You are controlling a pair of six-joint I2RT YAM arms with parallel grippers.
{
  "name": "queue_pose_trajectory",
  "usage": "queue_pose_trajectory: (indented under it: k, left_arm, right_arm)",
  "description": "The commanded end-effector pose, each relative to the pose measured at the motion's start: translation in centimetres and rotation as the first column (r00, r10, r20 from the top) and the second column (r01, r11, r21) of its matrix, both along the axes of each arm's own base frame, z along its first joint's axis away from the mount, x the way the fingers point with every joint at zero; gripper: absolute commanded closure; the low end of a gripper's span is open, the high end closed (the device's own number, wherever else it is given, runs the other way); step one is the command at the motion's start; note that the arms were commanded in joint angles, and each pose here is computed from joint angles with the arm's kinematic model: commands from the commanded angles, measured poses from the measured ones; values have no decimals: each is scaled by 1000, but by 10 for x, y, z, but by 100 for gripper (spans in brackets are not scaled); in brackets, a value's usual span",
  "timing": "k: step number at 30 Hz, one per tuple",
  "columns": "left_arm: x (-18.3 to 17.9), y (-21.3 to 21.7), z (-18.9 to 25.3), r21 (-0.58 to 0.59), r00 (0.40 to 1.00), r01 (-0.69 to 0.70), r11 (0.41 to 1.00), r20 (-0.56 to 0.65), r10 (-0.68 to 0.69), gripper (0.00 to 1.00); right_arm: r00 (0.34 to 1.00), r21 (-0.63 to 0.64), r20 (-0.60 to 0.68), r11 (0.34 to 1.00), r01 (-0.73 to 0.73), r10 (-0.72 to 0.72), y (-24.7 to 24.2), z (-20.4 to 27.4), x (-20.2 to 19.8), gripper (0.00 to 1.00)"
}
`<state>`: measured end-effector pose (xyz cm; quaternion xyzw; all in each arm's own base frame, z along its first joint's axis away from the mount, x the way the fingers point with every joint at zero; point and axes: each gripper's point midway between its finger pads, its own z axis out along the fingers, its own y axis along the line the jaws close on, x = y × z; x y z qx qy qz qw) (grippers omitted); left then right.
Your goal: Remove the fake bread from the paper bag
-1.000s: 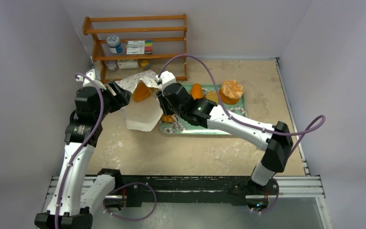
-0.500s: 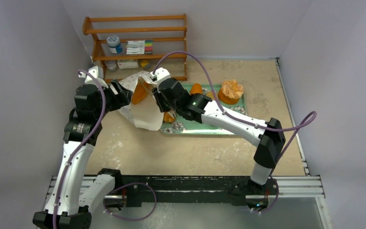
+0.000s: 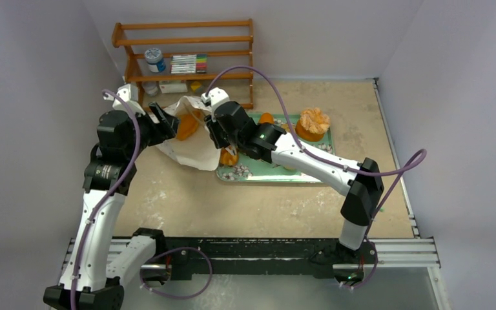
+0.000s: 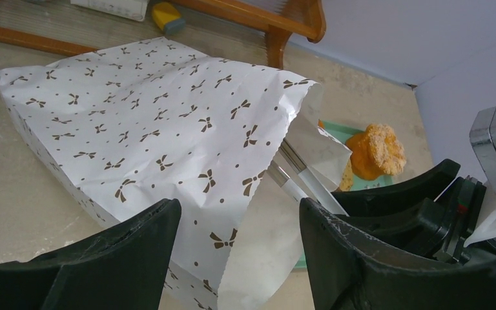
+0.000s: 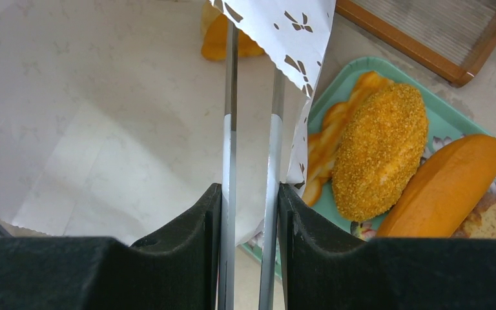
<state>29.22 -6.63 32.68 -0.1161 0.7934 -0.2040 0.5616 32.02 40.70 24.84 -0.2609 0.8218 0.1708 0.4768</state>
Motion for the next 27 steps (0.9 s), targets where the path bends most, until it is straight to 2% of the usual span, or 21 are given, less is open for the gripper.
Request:
queue_pose_trajectory:
  k: [1, 5, 8, 16, 22, 27]
  left_arm:
    - [3, -8, 7, 10, 998, 52, 999, 29, -52, 31]
    - [5, -3, -2, 39, 1000, 27, 999, 5, -27, 31]
    - [9, 1, -12, 70, 1000, 4, 998, -29, -2, 26]
    - [19, 5, -42, 202, 988, -70, 977, -119, 95, 25]
    - [24, 23, -42, 284, 966, -214, 935, -83, 246, 32]
    - [28, 31, -55, 348, 950, -237, 907, -114, 292, 41]
  right_arm:
    - [997, 100, 77, 995, -14, 7, 10, 44, 9, 81]
    - [997, 105, 83, 994, -7, -2, 9, 44, 10, 81]
    - [996, 105, 88, 994, 3, -12, 7, 44, 11, 81]
    - [997, 106, 82, 994, 4, -12, 5, 40, 9, 81]
    - [997, 107, 76, 994, 0, -8, 4, 37, 7, 81]
    - [998, 110, 67, 994, -5, -2, 3, 33, 4, 81]
